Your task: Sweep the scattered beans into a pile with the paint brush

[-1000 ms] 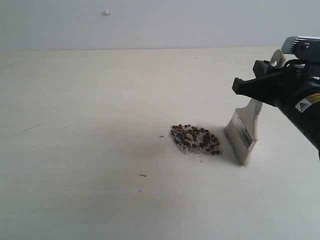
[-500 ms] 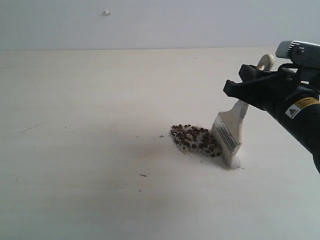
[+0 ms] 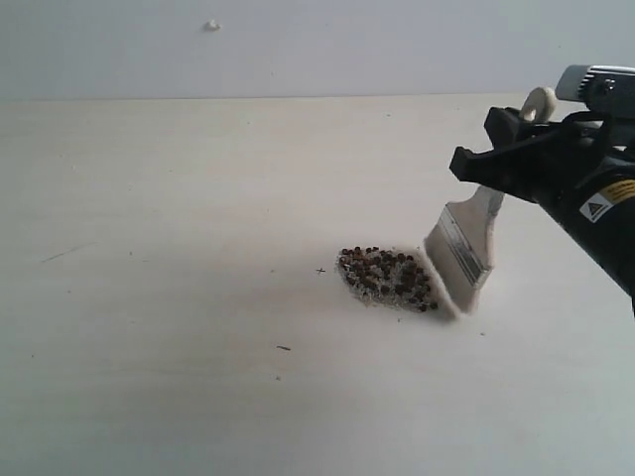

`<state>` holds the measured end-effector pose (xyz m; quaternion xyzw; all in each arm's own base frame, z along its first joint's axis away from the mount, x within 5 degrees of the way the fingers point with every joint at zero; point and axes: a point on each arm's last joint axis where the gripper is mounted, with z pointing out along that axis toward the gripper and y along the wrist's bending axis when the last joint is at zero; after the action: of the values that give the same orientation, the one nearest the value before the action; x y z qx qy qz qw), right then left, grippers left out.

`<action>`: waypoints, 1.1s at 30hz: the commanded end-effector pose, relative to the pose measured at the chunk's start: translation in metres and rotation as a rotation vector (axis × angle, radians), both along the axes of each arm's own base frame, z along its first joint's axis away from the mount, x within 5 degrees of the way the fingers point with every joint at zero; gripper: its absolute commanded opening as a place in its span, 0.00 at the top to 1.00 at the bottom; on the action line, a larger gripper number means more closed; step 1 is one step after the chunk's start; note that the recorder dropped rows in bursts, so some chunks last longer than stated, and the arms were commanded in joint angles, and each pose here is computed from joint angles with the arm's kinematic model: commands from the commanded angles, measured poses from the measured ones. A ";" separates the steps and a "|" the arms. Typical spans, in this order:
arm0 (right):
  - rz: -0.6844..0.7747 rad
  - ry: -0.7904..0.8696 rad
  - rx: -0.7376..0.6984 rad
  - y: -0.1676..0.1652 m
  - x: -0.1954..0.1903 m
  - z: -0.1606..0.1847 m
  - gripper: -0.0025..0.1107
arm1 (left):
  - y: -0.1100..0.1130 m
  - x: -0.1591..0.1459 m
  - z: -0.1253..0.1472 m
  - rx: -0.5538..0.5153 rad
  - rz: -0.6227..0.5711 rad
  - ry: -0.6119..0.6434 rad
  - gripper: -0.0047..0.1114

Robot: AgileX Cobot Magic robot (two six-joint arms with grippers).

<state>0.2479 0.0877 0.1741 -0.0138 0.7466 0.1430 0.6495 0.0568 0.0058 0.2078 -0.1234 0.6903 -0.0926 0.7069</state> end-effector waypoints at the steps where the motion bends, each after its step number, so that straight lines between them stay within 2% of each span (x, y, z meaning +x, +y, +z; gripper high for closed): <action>1: -0.004 -0.063 0.003 -0.002 -0.003 0.016 0.98 | 0.000 0.000 -0.001 0.000 0.004 -0.003 0.96; 6: -0.033 -0.051 -0.019 -0.005 -0.005 0.027 0.98 | 0.000 0.000 -0.001 0.000 0.004 -0.003 0.96; 10: 0.027 0.133 -0.137 0.003 0.009 0.040 0.98 | 0.000 0.000 -0.001 0.000 0.004 -0.003 0.96; 15: 0.132 0.344 -0.249 0.010 0.034 0.073 0.98 | 0.000 0.000 -0.001 0.000 0.004 -0.003 0.96; 21: 0.243 0.572 -0.358 -0.001 0.045 0.109 0.98 | 0.000 0.000 -0.001 0.000 0.004 -0.003 0.96; 27: 0.262 0.749 -0.329 -0.032 0.044 0.113 0.98 | 0.000 0.000 -0.001 0.000 0.004 -0.003 0.96; 33: 0.481 0.834 -0.134 -0.042 0.048 0.097 0.98 | 0.000 0.000 -0.001 0.000 0.004 -0.003 0.96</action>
<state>0.2923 0.0467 0.2744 -0.1611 0.9384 0.1719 0.2527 0.0568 0.0058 0.2078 -0.1234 0.6903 -0.0926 0.7069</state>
